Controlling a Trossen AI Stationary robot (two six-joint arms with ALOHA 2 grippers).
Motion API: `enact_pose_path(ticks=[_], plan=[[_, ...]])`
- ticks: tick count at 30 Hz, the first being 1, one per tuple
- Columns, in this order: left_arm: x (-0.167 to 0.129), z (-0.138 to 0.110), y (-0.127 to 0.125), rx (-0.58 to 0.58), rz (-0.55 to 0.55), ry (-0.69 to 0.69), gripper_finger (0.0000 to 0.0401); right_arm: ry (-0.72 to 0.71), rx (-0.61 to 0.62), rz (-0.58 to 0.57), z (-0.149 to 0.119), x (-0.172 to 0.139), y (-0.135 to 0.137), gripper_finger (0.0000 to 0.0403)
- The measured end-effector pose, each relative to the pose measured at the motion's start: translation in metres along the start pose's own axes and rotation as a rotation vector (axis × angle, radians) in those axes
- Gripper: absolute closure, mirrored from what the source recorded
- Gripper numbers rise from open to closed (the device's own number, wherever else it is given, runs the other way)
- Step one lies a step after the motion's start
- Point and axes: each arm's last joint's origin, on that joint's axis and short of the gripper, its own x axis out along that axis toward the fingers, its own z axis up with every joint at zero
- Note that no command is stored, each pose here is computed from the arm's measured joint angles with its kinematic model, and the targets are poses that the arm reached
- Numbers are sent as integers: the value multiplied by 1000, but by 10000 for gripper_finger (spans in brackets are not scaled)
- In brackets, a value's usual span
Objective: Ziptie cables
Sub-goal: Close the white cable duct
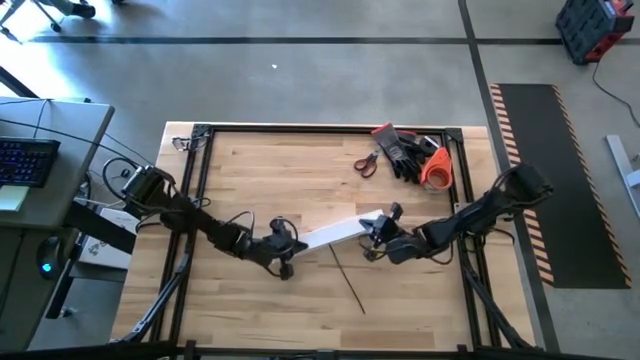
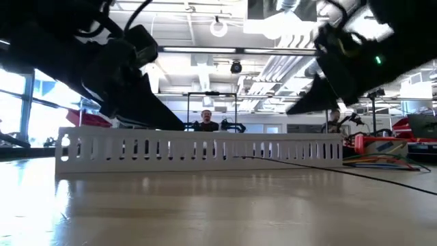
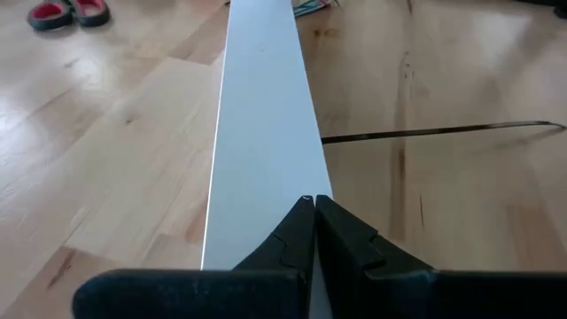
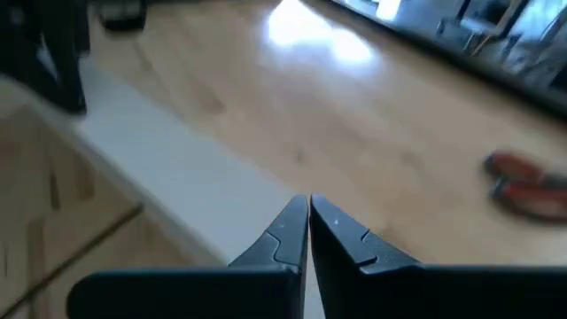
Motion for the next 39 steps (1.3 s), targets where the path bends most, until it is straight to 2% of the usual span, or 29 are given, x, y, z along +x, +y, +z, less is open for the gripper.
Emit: enact_pose_path(ticks=[3, 6, 11, 14, 19, 22, 25, 30, 35, 39], plan=[[1, 1, 1, -6, -12, 2, 401, 66, 22, -50, -33, 5, -8, 403], [1, 3, 1, 0, -20, -6, 401, 69, 77, -67, -45, 3, -12, 403], [1, 16, 8, 44, -75, -17, 401, -38, -6, -97, -32, -18, -7, 403], [-3, 31, 22, 75, -90, -32, 401, -127, 48, -84, -8, -29, -2, 403], [-33, 73, 35, 62, -80, -160, 401, -83, 69, -43, -5, -28, -6, 403], [-52, 76, 34, 47, -76, -113, 401, 14, 52, -55, -16, -20, -11, 403], [-66, 65, 22, -17, -81, -62, 401, 99, 58, -79, -29, -13, -15, 403], [-68, 14, 4, -130, 2, 78, 401, 100, 88, -175, -46, -7, -16, 403], [-56, -28, -8, -238, 173, -1, 401, 82, 85, -186, -51, -9, -14, 403], [-48, -43, -10, -240, 265, -63, 401, 73, 104, -185, -53, -11, -13, 403]])
